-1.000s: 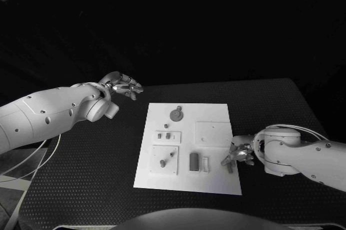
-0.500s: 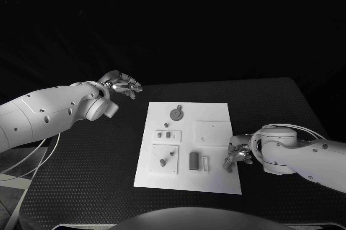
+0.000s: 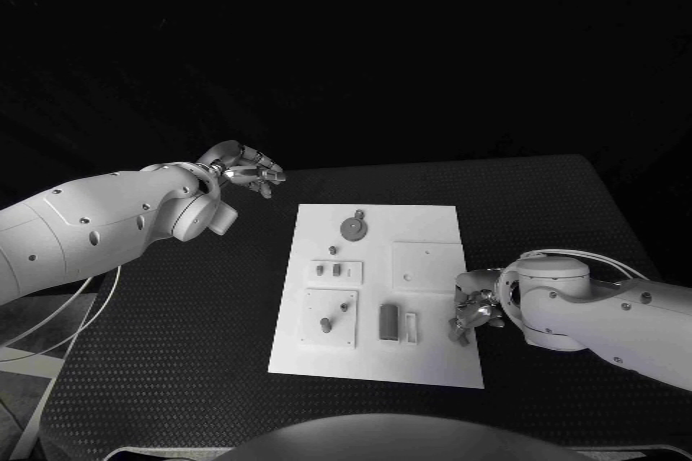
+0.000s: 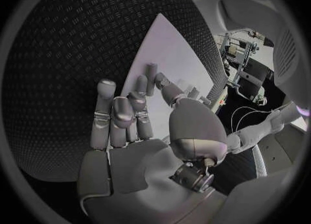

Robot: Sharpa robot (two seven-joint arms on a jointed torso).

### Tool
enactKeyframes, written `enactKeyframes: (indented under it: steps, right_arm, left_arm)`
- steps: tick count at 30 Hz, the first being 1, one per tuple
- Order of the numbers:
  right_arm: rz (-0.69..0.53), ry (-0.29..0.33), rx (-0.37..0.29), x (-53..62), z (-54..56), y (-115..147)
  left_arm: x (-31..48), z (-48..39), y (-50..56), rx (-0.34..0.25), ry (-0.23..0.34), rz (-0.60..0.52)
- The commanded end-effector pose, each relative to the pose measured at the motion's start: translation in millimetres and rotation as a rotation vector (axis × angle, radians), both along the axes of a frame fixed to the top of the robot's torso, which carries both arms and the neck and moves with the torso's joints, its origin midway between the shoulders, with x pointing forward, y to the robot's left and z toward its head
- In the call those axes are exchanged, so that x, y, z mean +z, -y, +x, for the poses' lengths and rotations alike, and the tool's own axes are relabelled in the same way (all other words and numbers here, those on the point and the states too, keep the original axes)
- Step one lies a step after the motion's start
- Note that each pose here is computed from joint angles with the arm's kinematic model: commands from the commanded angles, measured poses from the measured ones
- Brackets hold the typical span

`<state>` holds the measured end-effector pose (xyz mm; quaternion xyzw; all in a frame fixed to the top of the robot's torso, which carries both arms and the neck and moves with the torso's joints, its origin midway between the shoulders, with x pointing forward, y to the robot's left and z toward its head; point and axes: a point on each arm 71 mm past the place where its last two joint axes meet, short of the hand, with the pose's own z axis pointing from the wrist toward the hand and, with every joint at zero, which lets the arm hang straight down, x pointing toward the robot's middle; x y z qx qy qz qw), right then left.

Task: Assemble the parts on the task board

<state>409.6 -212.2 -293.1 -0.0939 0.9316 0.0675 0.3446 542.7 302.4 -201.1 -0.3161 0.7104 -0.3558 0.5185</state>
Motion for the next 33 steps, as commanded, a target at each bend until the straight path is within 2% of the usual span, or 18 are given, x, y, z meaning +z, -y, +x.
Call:
enactKeyframes:
  steps: [1, 9, 17, 26, 33]
  right_arm:
    - [-0.069, -0.069, 0.001, -21.3, -13.1, 7.2]
    - [0.014, -0.089, -0.047, -20.9, -14.2, 4.4]
    - [0.212, -0.155, -0.164, -19.3, -17.0, -1.9]
    - [0.384, -0.157, -0.306, -12.9, -13.9, -7.1]
    - [0.403, -0.152, -0.309, -10.9, -15.2, -12.1]
  left_arm:
    - [0.4, -0.3, 1.7, -0.014, -0.002, -0.005]
    - [0.4, -0.3, 1.3, -0.014, -0.002, -0.005]
    - [0.3, -0.2, 1.7, -0.014, -0.002, -0.004]
    - [0.2, 0.0, 2.6, -0.016, -0.003, -0.004]
    - [0.2, 0.2, 2.7, -0.016, -0.003, -0.004]
